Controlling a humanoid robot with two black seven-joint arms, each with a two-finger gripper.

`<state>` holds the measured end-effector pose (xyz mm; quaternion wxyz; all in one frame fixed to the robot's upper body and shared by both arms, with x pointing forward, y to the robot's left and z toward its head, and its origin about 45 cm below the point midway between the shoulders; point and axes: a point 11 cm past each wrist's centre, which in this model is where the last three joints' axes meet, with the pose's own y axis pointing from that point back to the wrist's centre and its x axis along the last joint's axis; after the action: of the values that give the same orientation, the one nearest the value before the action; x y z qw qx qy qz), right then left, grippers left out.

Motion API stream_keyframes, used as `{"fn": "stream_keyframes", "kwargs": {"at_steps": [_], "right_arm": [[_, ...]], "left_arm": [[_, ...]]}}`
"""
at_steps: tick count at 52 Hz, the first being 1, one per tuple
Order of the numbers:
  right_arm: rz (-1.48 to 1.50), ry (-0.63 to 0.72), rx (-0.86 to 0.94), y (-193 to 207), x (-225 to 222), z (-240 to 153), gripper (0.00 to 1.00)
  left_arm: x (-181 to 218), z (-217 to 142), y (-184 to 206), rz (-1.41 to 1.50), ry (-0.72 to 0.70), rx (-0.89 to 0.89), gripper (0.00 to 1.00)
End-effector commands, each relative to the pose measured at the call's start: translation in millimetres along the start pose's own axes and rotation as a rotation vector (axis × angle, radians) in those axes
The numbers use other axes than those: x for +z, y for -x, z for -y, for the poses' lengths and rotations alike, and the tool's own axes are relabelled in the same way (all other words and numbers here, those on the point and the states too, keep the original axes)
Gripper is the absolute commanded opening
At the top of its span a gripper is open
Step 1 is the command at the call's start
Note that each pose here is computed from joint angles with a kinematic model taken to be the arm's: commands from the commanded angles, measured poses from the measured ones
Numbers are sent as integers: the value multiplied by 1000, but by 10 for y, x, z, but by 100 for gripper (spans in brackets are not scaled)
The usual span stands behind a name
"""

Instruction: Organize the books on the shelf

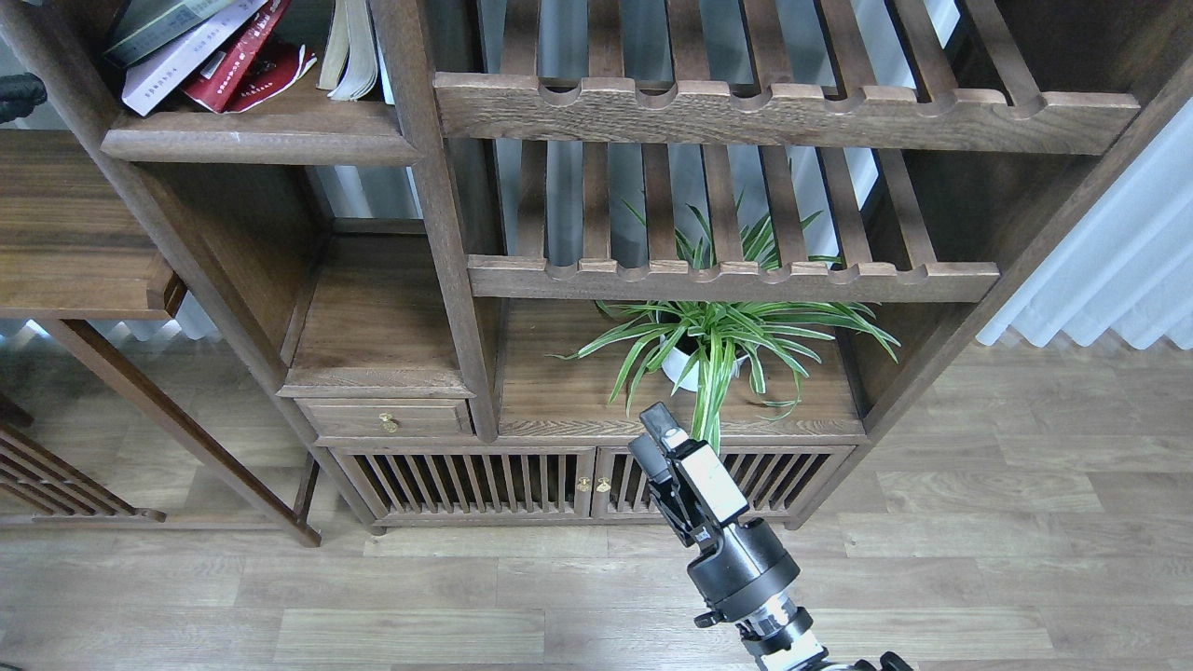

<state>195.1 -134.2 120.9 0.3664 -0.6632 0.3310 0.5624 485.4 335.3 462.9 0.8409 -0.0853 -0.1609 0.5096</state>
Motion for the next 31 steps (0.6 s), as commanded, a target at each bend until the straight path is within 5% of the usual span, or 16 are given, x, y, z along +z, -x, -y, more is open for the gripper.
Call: {"fn": "stream_keyframes", "kwargs": {"at_steps": [1,4,6,15,27,31], "right_arm": [[-7,7,-1,1,8,2,100],[-7,5,-1,1,6,2,100],[-17,10,-19,38,-19,66,100],[-44,23,-69,144,-85,240,100],[-74,40,-101,214,-122,359,100],[-101,50,-123,267,-155,437,100]], "left_arm": [[10,-217,61,-55,28,-24,72],[-37,-327,155,-110,33,-42,72],[-142,-476,347,-246,9,-78,81],[-620,-879,446,-401,-62,-41,84],[-1552,-1507,1092,-682,-181,19,88],[-1823,-1782,1226,-744,-239,67,97]]}}
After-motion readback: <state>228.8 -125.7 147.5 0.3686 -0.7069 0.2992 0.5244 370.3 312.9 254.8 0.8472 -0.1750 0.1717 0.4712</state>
